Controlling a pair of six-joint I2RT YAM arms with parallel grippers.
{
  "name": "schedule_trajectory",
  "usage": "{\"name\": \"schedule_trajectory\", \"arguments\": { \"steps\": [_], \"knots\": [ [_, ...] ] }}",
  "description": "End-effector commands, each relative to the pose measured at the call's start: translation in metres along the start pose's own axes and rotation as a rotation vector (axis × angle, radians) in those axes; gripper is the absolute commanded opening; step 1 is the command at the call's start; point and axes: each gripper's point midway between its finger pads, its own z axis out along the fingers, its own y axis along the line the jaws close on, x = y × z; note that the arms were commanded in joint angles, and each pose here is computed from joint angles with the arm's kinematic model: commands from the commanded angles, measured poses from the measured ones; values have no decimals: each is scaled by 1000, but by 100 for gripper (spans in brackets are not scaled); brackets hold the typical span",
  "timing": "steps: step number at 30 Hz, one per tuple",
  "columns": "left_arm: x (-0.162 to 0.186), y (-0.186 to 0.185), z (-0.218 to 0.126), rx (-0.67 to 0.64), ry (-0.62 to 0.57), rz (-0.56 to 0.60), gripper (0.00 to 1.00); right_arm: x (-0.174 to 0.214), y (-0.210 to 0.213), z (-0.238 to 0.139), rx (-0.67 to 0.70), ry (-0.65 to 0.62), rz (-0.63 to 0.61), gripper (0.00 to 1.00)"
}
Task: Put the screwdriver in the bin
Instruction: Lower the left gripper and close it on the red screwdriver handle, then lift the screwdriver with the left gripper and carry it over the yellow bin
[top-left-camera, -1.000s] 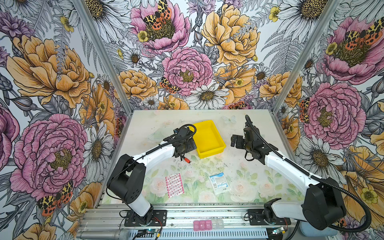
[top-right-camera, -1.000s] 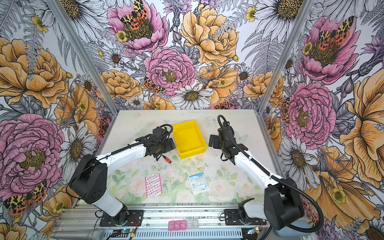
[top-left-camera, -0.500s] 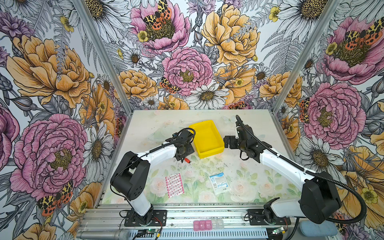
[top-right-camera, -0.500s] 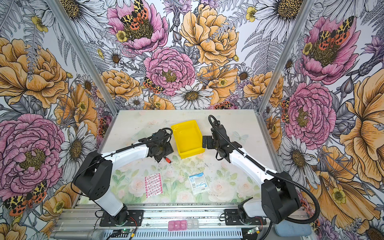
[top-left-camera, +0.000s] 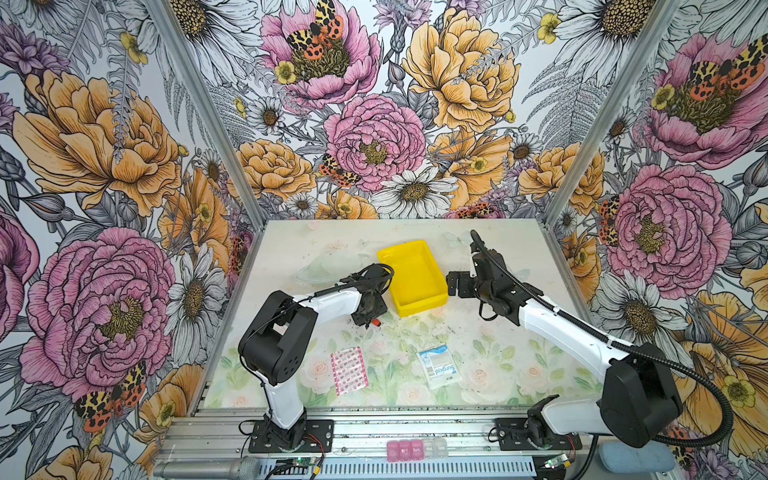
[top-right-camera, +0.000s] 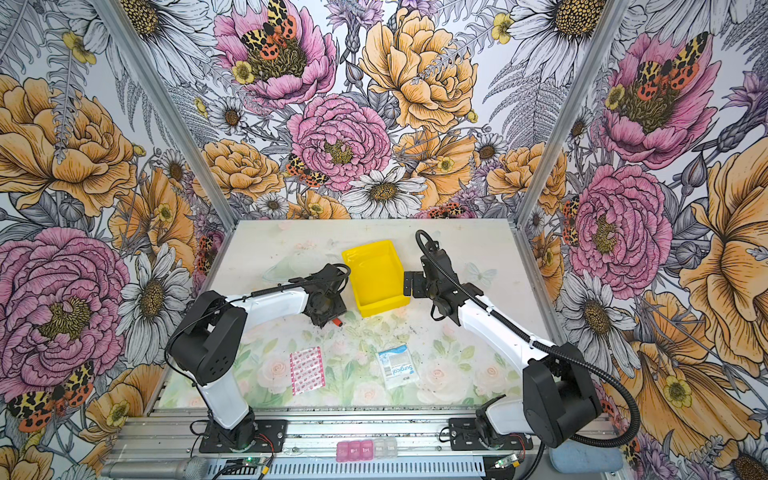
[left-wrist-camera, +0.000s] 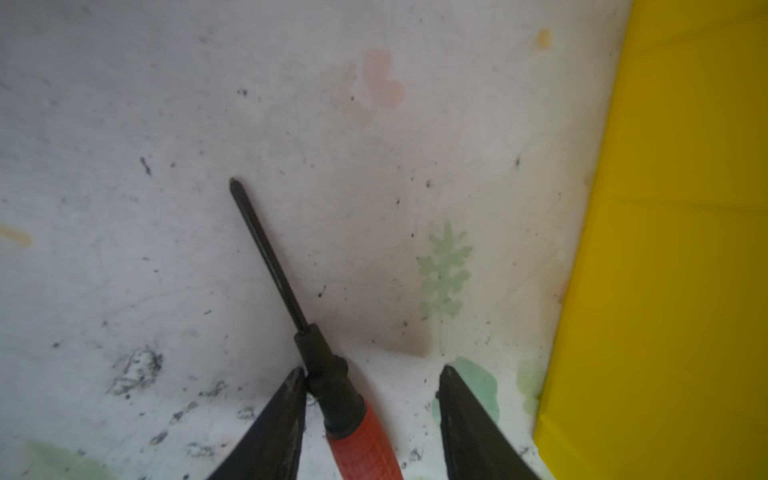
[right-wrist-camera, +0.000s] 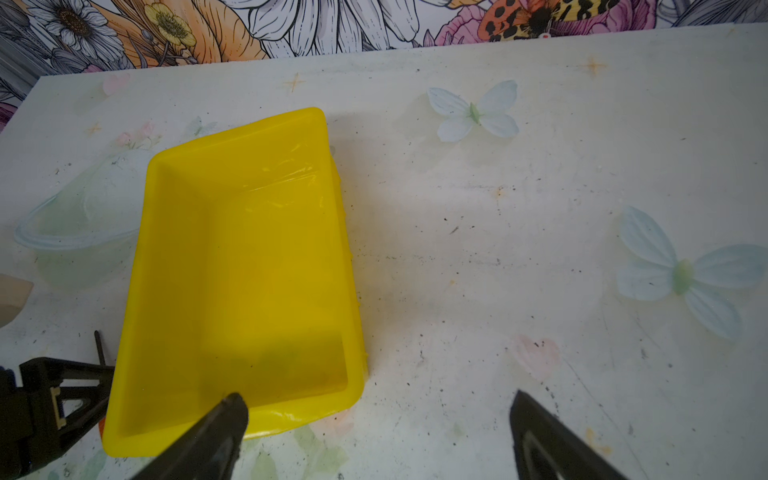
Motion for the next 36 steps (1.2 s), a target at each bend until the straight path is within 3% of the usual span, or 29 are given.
{"name": "schedule_trajectory", "arguments": {
  "steps": [1,11,16,19,28,36],
  "knots": [
    [9,0,5,-14,21,13,45,-7,2,-2,13,-20,-10,100],
    [34,32,25,-171,60,88,21,-11,-1,-5,30,-36,-4,100],
    [35,38,22,-182,46,84,11,-11,-4,-6,42,-42,-2,100],
    [29,33,15,-160,23,85,0,-15,-2,-5,42,-46,-2,99],
    [5,3,-25,-30,-49,109,0,-37,9,-5,14,-76,8,100],
    [-18,-16,-72,90,-146,173,0,-29,3,-6,35,-73,37,100]
  ]
}}
